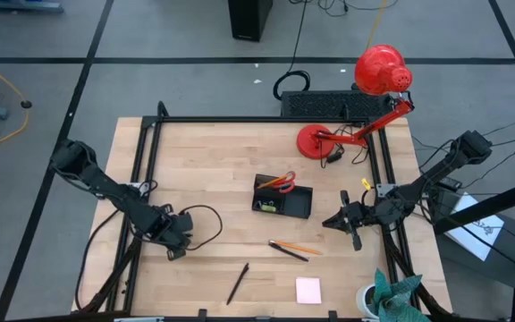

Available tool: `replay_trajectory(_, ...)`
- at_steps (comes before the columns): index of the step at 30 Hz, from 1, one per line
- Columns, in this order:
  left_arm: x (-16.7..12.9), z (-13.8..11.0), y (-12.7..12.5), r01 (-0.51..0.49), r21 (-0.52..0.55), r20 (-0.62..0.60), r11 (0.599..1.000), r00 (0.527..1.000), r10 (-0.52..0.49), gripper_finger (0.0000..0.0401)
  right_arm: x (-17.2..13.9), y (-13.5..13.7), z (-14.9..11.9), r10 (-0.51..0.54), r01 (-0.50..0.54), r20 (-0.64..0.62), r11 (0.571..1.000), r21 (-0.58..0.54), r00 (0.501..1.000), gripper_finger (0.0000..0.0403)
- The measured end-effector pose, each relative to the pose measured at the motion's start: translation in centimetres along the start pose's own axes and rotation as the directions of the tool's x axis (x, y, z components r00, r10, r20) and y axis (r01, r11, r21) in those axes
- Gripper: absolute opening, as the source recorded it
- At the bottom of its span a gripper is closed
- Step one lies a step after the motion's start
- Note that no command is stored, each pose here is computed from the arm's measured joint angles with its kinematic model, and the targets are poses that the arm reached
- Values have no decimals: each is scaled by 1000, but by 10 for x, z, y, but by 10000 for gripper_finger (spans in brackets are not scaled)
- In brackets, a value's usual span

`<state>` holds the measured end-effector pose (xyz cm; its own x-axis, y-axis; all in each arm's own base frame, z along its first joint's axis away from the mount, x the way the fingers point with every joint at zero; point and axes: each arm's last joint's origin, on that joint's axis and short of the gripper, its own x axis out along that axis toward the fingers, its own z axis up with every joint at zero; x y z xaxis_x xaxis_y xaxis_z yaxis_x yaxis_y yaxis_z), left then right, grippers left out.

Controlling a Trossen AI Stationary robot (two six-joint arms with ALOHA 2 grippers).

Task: Pick and place office supplies into organizer
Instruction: Put the black pen into the black desk organizer

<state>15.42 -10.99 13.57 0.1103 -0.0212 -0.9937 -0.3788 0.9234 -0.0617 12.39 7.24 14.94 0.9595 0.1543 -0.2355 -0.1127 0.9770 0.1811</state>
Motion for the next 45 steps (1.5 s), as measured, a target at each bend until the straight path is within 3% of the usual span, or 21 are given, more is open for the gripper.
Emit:
replay_trajectory(13, 10, -6, 7, -7, -27, 15, 1000, 1000, 8, 199, 0, -1, -2, -10, 10, -15, 1000, -11, 1000, 18)
replay_trajectory(24, 13, -11, 3, -65, -4, 117, 998, 991, 65, 71, 0, -1, -3, -13, 13, -26, 1000, -7, 1000, 18)
replay_trajectory(29, 14, -12, 0, -60, -29, 158, 998, 985, 64, 33, 0, -1, -3, -15, 15, -32, 1000, 2, 999, 18)
replay_trajectory(39, 15, -12, -4, -40, -46, 218, 998, 975, 49, 44, 0, -1, -3, -20, 20, -31, 1000, 2, 999, 18)
replay_trajectory(45, 14, 2, -21, 57, 58, 412, 997, 908, -76, 33, 0, -2, -3, -42, 42, -23, 999, 2, 999, 18)
